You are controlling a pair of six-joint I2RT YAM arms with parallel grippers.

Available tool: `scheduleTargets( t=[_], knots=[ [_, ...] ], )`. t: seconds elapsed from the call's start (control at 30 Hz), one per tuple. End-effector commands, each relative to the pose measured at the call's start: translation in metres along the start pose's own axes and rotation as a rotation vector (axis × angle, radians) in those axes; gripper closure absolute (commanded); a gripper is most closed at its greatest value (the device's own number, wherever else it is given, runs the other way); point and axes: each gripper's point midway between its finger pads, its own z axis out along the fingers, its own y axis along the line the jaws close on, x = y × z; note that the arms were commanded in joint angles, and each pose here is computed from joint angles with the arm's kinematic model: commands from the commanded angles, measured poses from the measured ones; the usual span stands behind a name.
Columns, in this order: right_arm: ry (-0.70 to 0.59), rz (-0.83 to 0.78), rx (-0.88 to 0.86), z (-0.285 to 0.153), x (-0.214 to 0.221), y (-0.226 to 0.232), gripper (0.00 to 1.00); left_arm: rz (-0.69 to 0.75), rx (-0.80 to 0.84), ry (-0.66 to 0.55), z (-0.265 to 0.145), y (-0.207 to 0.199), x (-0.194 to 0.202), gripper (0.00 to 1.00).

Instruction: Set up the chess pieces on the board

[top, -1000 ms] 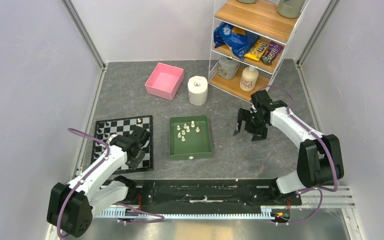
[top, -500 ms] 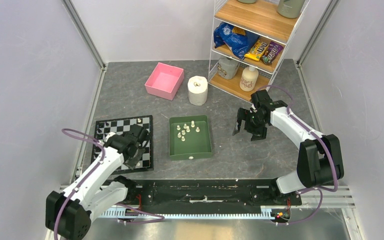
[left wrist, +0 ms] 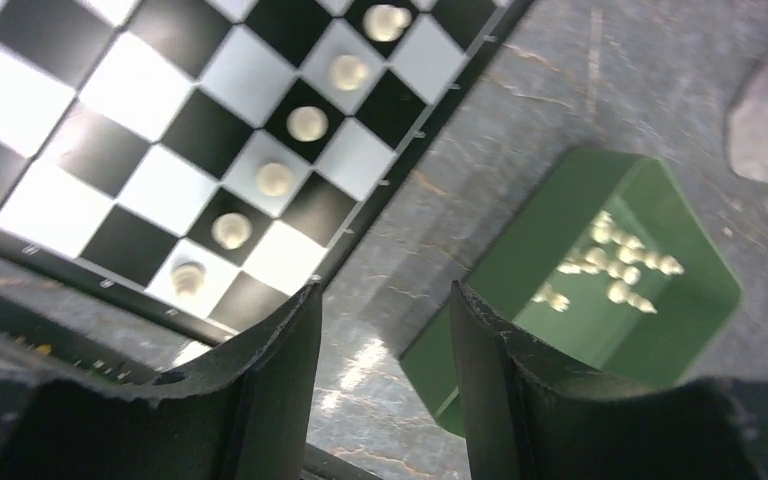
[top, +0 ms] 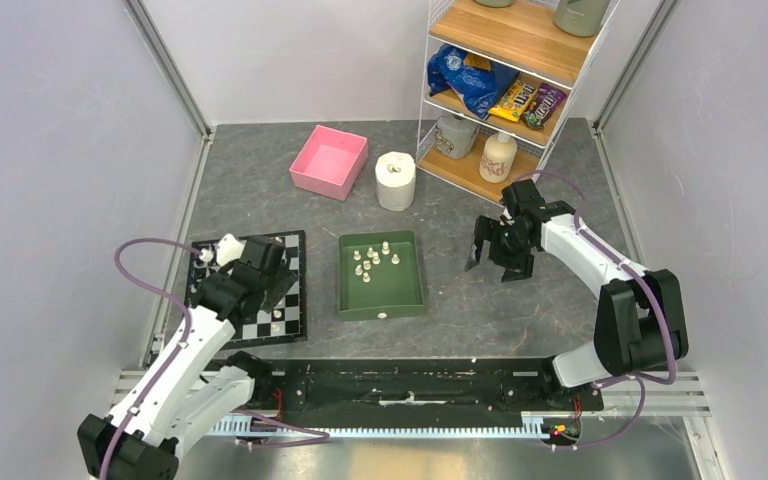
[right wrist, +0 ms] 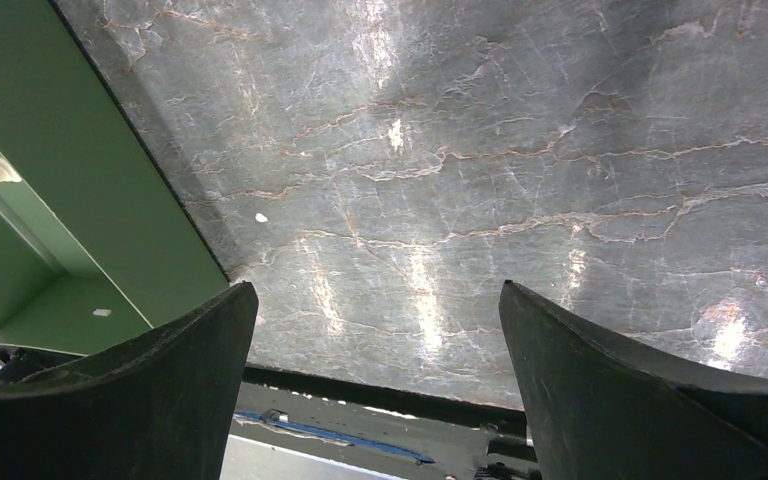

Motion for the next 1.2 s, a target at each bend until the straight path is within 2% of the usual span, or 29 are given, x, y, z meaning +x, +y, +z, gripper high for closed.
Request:
scheduleTargets(
  t=[0.0,0.13,0.33,0.47,0.67,0.83,1.03,1.17],
  knots=[
    [-0.025,0.002,-0.026,-0.009,-0.002,0.004,0.01,0.125,0.264,-0.018,-0.014,-0.060,-0.012,0.43],
    [-0.031,0.014,-0.036,-0.011,-0.006,0.009,0.01,0.290,0.383,0.025,-0.018,-0.098,-0.005,0.43],
    [-0.034,0.034,-0.041,-0.012,-0.011,0.013,0.01,0.544,0.439,0.057,-0.022,-0.142,0.008,0.44],
    [-0.031,0.050,-0.035,-0.011,-0.011,0.012,0.01,0.697,0.434,0.086,-0.015,-0.166,0.022,0.47],
    [-0.041,0.049,-0.036,-0.013,-0.018,0.016,0.01,0.884,0.401,0.214,0.009,-0.186,0.052,0.56],
    [-0.051,0.043,-0.031,-0.016,-0.021,0.016,0.01,0.964,0.319,0.234,0.025,-0.190,0.066,0.60],
    [-0.041,0.038,-0.006,-0.014,-0.015,0.009,0.01,0.965,0.238,0.244,0.044,-0.180,0.070,0.70],
    [-0.031,0.052,-0.011,-0.013,-0.010,0.009,0.01,0.956,0.189,0.246,0.055,-0.177,0.073,0.70]
  ],
)
